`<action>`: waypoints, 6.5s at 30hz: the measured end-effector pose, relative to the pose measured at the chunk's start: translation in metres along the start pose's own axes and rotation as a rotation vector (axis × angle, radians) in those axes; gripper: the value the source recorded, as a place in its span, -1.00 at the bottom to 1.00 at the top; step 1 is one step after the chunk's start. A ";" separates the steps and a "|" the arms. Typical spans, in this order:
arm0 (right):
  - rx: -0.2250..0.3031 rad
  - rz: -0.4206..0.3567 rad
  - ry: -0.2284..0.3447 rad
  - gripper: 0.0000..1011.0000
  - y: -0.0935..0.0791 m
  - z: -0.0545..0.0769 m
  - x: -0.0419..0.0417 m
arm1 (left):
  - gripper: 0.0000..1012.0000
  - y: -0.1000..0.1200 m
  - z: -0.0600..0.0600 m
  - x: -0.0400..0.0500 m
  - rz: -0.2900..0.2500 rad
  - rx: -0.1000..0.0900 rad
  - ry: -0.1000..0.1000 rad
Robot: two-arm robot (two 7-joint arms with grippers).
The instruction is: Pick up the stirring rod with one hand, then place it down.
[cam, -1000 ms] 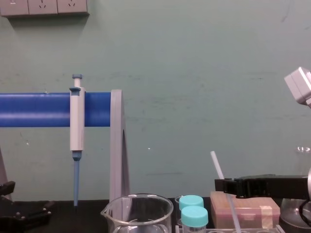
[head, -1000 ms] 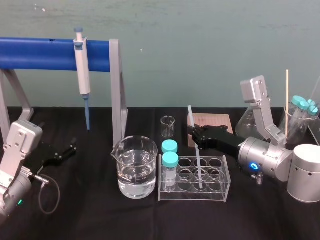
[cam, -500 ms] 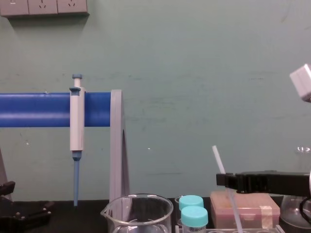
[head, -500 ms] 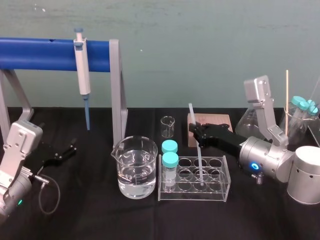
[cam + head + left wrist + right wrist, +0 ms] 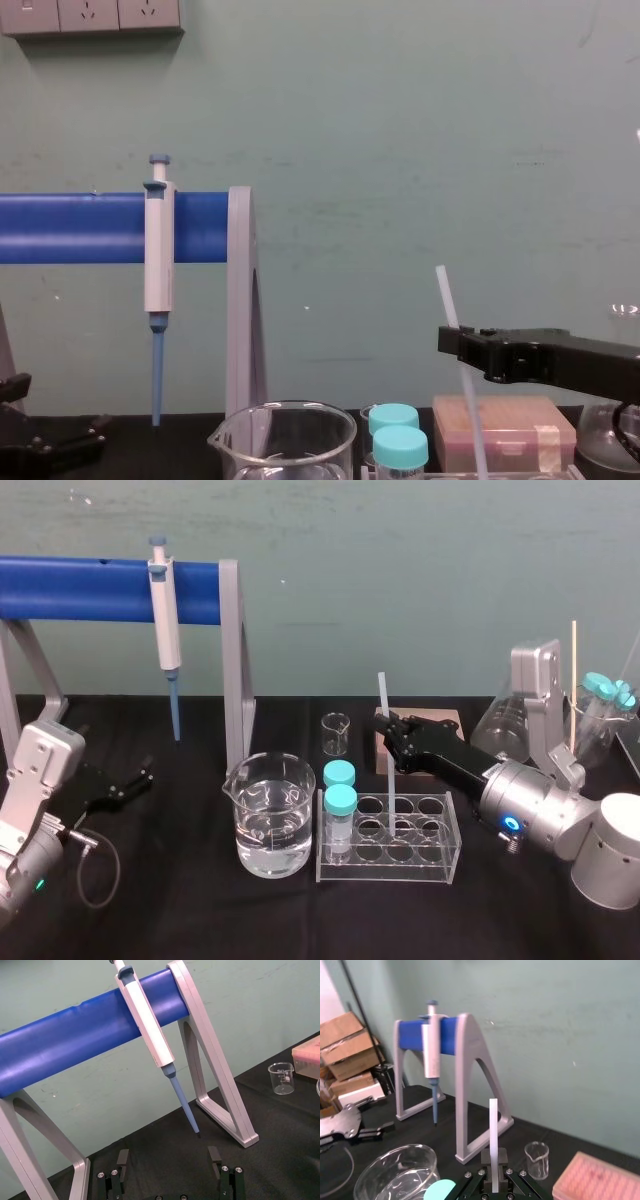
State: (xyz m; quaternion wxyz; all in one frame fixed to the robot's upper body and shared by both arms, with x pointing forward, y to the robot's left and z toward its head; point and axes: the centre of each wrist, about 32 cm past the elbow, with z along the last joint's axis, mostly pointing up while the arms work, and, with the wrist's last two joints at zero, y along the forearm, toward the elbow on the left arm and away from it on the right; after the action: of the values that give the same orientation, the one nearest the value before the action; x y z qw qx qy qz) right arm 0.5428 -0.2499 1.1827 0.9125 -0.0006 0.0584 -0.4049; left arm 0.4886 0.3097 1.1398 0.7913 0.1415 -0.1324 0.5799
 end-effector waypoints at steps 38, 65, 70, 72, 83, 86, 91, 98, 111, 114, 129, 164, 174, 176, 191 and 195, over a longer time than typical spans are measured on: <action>0.316 -0.117 -0.244 -0.87 -0.038 0.063 0.0064 | 0.98 0.000 0.000 0.0000 0.000 0.000 0.000; 0.302 -0.163 -0.231 -0.87 -0.042 0.063 0.0058 | 0.98 0.000 0.000 0.0000 0.000 0.000 0.000; 0.298 -0.164 -0.229 -0.87 -0.042 0.063 0.0059 | 0.98 0.000 0.000 0.0000 0.000 0.000 0.000; 0.296 -0.165 -0.230 -0.87 -0.042 0.063 0.0058 | 0.98 0.000 0.000 0.0000 0.000 0.000 0.000; 0.289 -0.163 -0.229 -0.87 -0.043 0.062 0.0044 | 0.98 0.000 0.000 0.0000 0.000 0.000 0.000; 0.288 -0.162 -0.229 -0.87 -0.043 0.062 0.0039 | 0.98 0.000 0.000 0.0000 0.000 0.000 0.000; 0.287 -0.161 -0.229 -0.87 -0.043 0.061 0.0030 | 0.98 0.000 0.000 0.0000 0.000 0.000 0.000; 0.285 -0.161 -0.229 -0.87 -0.043 0.060 0.0026 | 0.98 0.000 0.000 0.0000 0.000 0.000 0.000; 0.282 -0.162 -0.226 -0.87 -0.043 0.060 0.0028 | 0.98 0.000 0.000 0.0000 0.000 0.000 0.000; 0.282 -0.161 -0.225 -0.87 -0.043 0.061 0.0031 | 0.98 0.000 0.000 0.0000 0.000 0.000 0.000; 0.280 -0.161 -0.224 -0.87 -0.042 0.061 0.0035 | 0.98 0.000 0.000 0.0000 0.000 0.000 0.000; 0.261 -0.091 -0.195 -0.87 -0.041 0.044 0.0097 | 0.98 0.000 0.000 0.0000 0.000 0.000 0.000; 0.284 0.067 -0.156 -0.87 -0.034 0.015 0.0092 | 0.98 0.000 0.000 0.0000 0.000 0.000 0.000; 0.282 0.078 -0.154 -0.87 -0.032 0.009 0.0087 | 0.98 0.000 0.000 0.0000 0.000 0.000 0.000; 0.292 0.052 -0.189 -0.87 -0.021 -0.013 0.0093 | 0.98 0.000 0.000 0.0000 0.000 0.000 0.000; 0.293 0.051 -0.188 -0.87 -0.019 -0.015 0.0093 | 0.98 0.000 0.000 0.0000 0.000 0.000 0.000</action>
State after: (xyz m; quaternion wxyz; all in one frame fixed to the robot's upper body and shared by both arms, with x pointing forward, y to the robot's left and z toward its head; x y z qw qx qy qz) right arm 0.5332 -0.2690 1.1681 0.9142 0.0957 -0.0867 -0.3841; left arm 0.4886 0.3097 1.1398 0.7913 0.1415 -0.1324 0.5799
